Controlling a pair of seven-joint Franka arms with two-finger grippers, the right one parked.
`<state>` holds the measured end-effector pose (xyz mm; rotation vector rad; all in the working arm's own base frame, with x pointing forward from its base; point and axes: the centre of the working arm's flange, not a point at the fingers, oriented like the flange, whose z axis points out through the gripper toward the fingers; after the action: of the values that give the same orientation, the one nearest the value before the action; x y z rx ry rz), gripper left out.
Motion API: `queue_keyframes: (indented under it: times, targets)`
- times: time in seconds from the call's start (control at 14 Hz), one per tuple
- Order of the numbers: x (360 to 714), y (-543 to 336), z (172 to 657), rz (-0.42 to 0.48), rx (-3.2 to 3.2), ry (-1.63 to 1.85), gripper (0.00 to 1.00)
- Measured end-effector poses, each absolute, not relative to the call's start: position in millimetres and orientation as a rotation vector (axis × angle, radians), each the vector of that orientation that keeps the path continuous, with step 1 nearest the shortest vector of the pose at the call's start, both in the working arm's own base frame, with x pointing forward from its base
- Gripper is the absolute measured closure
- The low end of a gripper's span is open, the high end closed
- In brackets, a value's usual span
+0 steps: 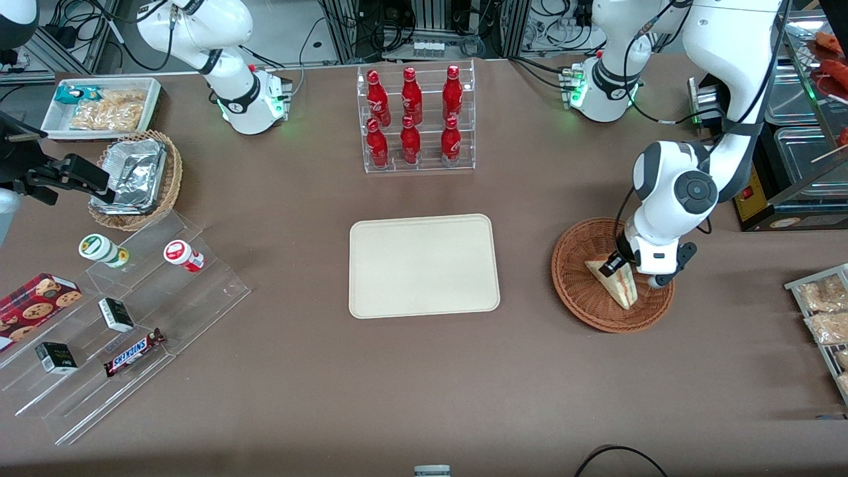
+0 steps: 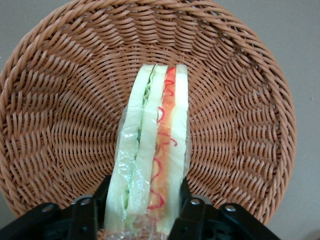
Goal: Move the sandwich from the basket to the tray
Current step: 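Lift the sandwich and carry it toward the cream tray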
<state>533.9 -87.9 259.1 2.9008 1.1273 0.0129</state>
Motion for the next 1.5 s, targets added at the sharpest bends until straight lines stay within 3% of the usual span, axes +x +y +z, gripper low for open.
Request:
queue_keyframes:
  times: [0.29, 0.64, 1.0, 1.5]
  targets:
    - [544, -94, 273, 0.005, 2.914, 1.100, 0.82]
    - [557, -129, 315, -0.182, 3.093, 0.664, 0.85]
    - [545, -215, 330, -0.165, 3.148, 0.206, 0.85]
    - [518, -366, 307, -0.148, 3.152, 0.241, 0.85]
